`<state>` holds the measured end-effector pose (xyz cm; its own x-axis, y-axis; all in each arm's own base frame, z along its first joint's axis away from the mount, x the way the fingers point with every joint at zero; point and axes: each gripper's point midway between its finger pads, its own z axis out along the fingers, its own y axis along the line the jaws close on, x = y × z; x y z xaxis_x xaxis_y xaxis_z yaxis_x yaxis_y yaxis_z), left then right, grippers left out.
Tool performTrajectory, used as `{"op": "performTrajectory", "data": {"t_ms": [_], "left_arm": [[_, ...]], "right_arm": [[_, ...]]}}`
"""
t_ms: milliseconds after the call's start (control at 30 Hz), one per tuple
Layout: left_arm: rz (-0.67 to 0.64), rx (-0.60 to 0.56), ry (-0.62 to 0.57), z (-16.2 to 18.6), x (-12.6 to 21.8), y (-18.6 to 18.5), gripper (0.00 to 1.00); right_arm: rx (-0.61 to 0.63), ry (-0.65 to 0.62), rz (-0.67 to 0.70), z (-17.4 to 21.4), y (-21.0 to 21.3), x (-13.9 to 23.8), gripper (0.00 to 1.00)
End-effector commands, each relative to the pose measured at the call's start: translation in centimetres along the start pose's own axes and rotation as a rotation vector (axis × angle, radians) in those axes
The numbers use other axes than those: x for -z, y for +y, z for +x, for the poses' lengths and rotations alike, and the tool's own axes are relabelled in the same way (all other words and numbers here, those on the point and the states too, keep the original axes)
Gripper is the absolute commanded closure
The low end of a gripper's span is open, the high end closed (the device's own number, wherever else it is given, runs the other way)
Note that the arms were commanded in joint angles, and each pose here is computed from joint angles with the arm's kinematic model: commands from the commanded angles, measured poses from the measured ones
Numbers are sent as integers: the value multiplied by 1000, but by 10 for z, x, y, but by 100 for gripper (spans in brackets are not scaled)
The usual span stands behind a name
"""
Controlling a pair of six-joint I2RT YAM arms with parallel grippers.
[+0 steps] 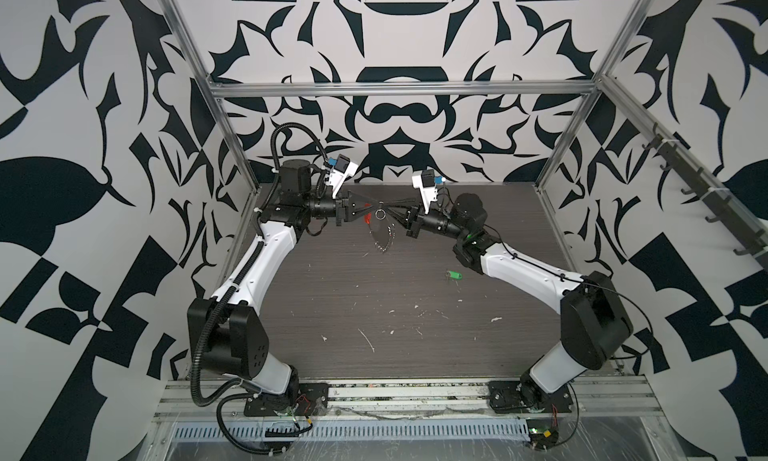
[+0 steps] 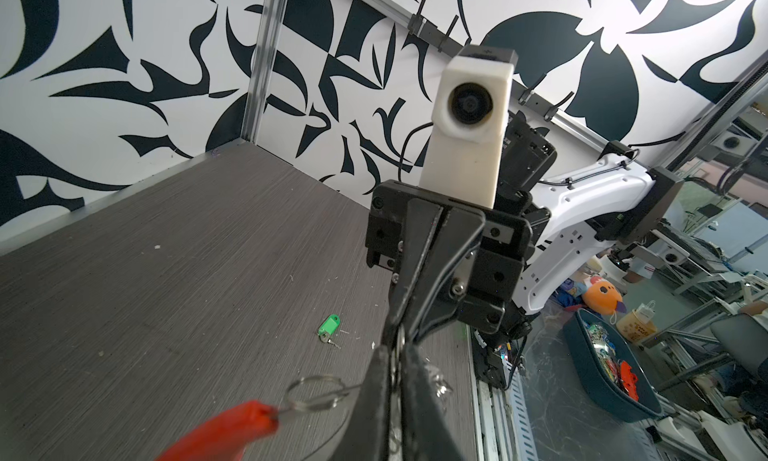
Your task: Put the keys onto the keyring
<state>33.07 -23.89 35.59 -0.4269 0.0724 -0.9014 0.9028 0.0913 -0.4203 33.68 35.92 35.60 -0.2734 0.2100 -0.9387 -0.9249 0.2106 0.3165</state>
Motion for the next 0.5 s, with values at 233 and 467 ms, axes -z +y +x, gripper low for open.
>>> {"op": "performTrajectory", "data": {"t_ms": [233, 467], "left_arm": [[19, 21, 9, 0, -1, -5, 87], [31, 12, 8, -1, -1, -8, 87]], "right_arm": [[107, -126, -50, -47, 25, 1, 100], [93, -126, -57, -47, 24, 0, 100]]}}
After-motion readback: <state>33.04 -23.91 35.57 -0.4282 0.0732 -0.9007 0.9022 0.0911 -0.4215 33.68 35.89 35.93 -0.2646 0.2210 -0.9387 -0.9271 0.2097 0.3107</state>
